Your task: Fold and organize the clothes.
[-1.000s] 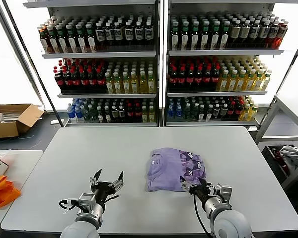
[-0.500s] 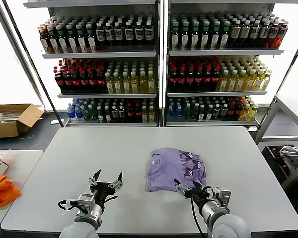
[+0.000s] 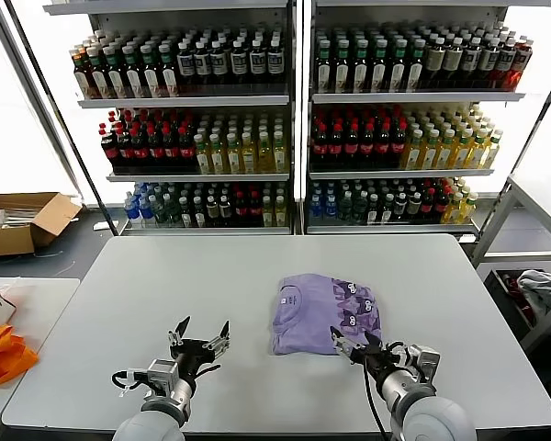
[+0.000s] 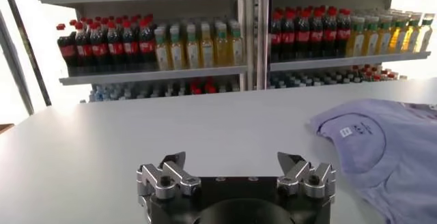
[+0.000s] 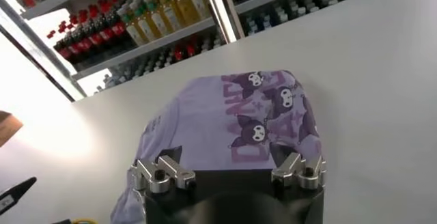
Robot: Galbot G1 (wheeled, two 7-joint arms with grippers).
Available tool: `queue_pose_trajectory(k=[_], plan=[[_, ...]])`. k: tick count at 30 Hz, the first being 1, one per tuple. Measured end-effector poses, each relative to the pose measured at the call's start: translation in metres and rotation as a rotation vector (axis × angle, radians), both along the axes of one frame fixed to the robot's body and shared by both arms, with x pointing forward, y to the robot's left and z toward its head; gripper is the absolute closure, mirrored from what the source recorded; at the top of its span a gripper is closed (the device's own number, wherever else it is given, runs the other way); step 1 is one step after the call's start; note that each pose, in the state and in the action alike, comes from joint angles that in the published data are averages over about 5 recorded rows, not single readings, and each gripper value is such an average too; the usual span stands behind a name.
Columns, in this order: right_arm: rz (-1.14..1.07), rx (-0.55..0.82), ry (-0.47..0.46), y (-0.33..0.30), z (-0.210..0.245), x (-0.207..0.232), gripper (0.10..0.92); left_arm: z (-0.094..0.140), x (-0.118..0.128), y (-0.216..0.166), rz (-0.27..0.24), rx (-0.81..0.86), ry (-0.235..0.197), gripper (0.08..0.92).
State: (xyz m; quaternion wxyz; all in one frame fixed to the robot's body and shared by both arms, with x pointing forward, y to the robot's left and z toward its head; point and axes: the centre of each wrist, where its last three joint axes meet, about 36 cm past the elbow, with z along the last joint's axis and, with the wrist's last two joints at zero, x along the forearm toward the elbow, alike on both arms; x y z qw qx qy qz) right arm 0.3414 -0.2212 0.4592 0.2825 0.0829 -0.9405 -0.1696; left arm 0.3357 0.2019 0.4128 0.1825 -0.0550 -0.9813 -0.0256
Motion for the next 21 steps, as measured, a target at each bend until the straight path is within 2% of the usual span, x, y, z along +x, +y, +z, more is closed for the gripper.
queue_pose_trajectory(k=[21], plan=[[-0.03, 0.024, 0.095, -0.003, -0.022, -0.007, 0.2, 0.003, 0.0, 0.001, -0.001, -0.003, -0.006, 0.177]])
